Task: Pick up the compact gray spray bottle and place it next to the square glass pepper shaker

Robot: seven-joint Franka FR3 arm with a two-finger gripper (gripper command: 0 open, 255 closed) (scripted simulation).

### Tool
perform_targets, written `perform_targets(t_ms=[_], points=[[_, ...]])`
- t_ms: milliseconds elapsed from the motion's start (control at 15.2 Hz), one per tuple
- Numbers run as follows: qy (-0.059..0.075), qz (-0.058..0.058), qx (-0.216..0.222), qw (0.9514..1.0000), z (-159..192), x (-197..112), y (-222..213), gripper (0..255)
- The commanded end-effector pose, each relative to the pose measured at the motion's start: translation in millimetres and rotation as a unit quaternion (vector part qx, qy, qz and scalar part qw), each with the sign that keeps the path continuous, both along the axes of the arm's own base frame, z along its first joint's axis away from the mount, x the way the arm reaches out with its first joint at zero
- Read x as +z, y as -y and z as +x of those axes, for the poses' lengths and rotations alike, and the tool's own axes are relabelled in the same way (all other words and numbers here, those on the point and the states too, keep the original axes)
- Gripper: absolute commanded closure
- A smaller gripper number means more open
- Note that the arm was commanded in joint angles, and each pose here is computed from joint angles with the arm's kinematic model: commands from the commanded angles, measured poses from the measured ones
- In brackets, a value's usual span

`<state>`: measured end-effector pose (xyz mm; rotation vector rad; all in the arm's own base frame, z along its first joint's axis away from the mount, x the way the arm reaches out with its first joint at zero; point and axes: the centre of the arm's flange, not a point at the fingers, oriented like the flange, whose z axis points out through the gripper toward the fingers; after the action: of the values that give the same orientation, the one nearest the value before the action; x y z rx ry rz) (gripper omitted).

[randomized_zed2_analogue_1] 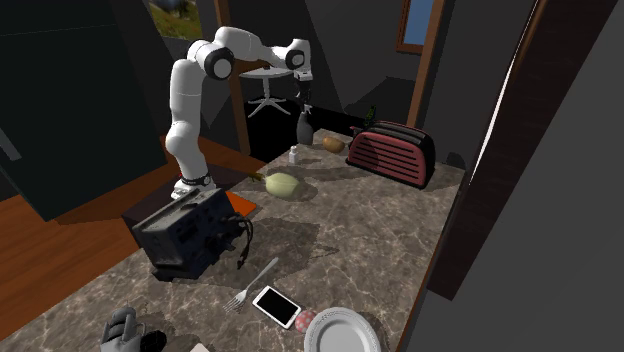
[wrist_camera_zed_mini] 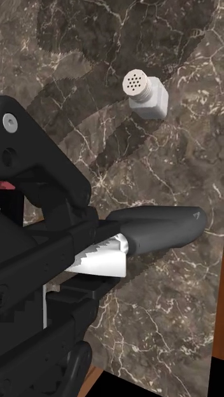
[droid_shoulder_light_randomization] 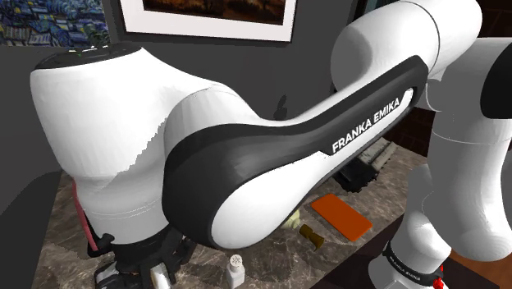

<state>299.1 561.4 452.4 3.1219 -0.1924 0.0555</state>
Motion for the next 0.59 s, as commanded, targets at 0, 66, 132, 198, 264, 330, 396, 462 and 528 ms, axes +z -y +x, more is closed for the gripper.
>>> perform_targets(t_ms=[0, 66, 132, 198, 264, 330, 396, 462, 528], points=[[0.0, 0.0, 0.0, 1.0, -0.5, -10.3, -0.8, 255], [0.0, 0.0, 0.0, 1.0, -0.5, -16.0, -0.8, 255], [0.0, 0.0, 0.0, 1.0, -0.5, -16.0, -0.8, 255], [0.0, 0.0, 0.0, 1.0, -0.5, -16.0, -0.8, 255], [0.0, 0.0, 0.0, 1.0, -0.5, -16.0, -0.8, 255], [0.0, 0.0, 0.0, 1.0, -0.5, -16.0, -0.8, 255], [0.0, 0.0, 0.0, 1.0, -0.5, -16.0, -0.8, 255], [0.0, 0.0, 0.0, 1.0, -0.5, -16.0, -0.8, 255], [0.0, 0.0, 0.0, 1.0, -0.5, -16.0, -0.8, 255]])
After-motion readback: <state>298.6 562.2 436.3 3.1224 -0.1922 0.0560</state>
